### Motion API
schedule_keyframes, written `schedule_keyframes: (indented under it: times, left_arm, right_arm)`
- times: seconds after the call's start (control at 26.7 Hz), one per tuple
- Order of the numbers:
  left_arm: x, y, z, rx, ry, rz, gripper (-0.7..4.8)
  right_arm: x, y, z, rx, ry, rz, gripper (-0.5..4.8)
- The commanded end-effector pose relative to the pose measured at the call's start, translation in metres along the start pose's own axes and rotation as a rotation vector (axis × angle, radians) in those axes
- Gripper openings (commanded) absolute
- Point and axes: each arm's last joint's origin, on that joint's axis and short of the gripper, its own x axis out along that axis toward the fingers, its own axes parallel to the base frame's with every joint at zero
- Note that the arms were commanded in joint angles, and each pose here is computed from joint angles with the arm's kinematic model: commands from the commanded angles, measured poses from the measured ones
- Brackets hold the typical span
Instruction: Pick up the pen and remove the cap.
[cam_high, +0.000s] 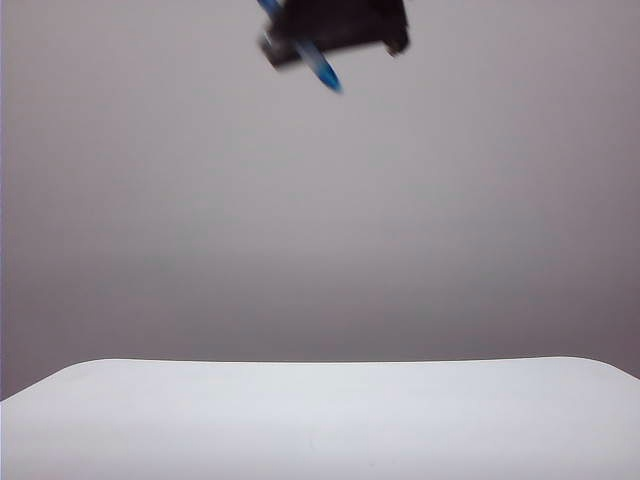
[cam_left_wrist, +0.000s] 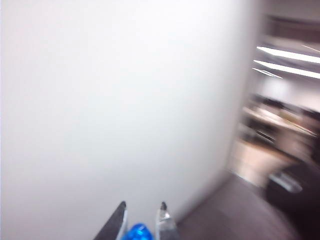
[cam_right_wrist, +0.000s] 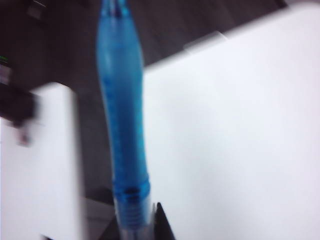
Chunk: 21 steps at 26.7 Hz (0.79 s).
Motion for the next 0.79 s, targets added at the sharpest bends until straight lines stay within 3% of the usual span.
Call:
schedule_keyframes:
  times: [0.04,0.19,0.23,0.38,0.45,0.53,0.79]
  left_arm:
    - [-0.015,0.022,-0.018,-0.109,0.148,0.257,0.17]
    - [-0.025,0.029,-0.048,-0.154,0.401,0.39,0.17]
    - [-0.024,0.027,-0.062,-0.213,0.491,0.384,0.17]
    - [-0.016,0.027,-0.086,-0.299,0.609,0.391,0.17]
    - [-0.005,0.023,-0.102,-0.286,0.676,0.426,0.17]
    - [0.005,0.02,-0.12,-0.226,0.757,0.449,0.17]
    - [0.034,0.011,-0.19,-0.137,1.056,0.474,0.18]
  right_arm:
    - [-0.003,-0.009,-0.006,0.019,0.089,-0.224,-0.05]
    - [0.0,-0.027,-0.016,0.087,0.178,-0.318,-0.05]
    - [0.005,-0.041,-0.023,0.131,0.217,-0.331,-0.05]
    - [0.026,-0.079,-0.041,0.24,0.29,-0.363,-0.05]
    - [0.034,-0.095,-0.052,0.301,0.33,-0.366,-0.05]
    - [0.043,-0.108,-0.063,0.336,0.381,-0.374,-0.05]
    - [0.066,-0.135,-0.096,0.416,0.536,-0.403,-0.05]
